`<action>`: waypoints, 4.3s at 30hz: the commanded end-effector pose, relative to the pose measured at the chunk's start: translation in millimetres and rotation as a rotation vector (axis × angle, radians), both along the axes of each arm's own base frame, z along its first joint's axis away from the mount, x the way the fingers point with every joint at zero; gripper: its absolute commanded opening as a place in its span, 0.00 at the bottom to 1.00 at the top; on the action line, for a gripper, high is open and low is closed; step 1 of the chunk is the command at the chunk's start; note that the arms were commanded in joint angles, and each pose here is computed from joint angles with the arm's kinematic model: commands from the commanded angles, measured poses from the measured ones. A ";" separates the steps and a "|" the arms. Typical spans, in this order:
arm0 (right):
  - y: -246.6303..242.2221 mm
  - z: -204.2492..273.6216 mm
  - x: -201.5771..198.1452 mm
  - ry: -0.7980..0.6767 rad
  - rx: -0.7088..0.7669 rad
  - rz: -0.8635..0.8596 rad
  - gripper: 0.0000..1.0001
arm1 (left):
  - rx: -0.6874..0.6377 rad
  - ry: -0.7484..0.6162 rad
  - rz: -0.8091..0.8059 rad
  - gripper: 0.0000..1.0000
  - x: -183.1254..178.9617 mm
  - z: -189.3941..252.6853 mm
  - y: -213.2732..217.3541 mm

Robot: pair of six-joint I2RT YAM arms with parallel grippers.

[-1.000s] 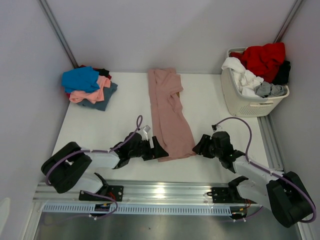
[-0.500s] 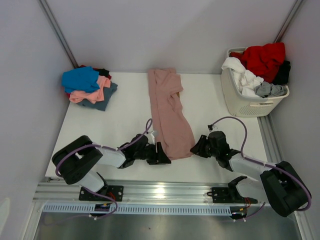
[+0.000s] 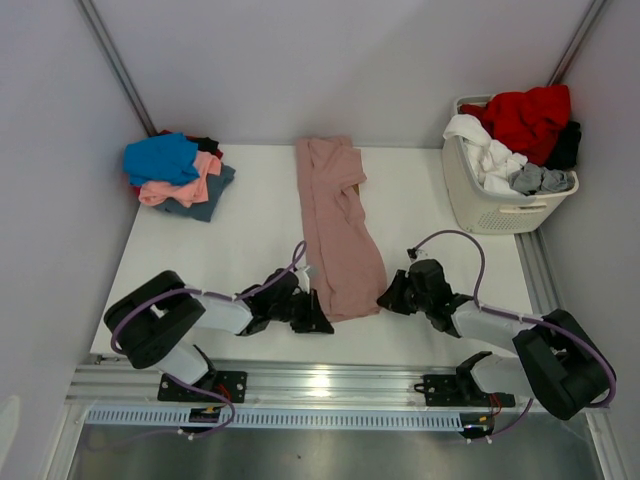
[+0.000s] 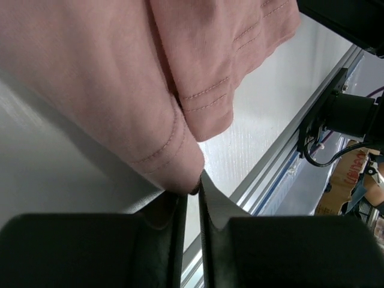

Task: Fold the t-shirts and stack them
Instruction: Rotate the tshirt 90 degrees, then grab the bottom of the folded rectangular tshirt with both arms

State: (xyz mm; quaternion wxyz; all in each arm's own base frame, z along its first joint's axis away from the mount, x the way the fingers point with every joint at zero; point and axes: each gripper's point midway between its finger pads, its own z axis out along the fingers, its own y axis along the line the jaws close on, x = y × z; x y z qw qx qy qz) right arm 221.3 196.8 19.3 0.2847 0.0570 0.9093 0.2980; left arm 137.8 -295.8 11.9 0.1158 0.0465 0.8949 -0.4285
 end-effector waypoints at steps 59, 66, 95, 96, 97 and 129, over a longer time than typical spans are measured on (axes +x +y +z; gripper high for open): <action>19.2 73.7 15.7 -0.075 0.015 0.023 0.08 | 0.403 -0.091 0.146 0.01 15.1 47.2 71.6; 22.3 78.6 20.1 -0.085 0.012 0.022 0.08 | 0.408 -0.120 0.132 0.01 22.8 57.8 67.2; 30.4 12.2 -58.4 0.138 0.149 0.027 0.52 | 0.418 -0.088 0.027 0.01 18.5 43.0 56.1; 32.7 12.8 -56.9 0.130 0.161 0.025 0.52 | 0.422 -0.086 0.021 0.00 17.2 41.6 57.3; 34.4 12.7 -57.4 0.129 0.170 0.025 0.51 | 0.419 -0.091 0.020 0.01 17.7 42.9 57.0; 64.9 28.1 -38.9 0.092 0.065 0.106 0.00 | 0.441 -0.104 0.070 0.01 24.5 55.5 73.9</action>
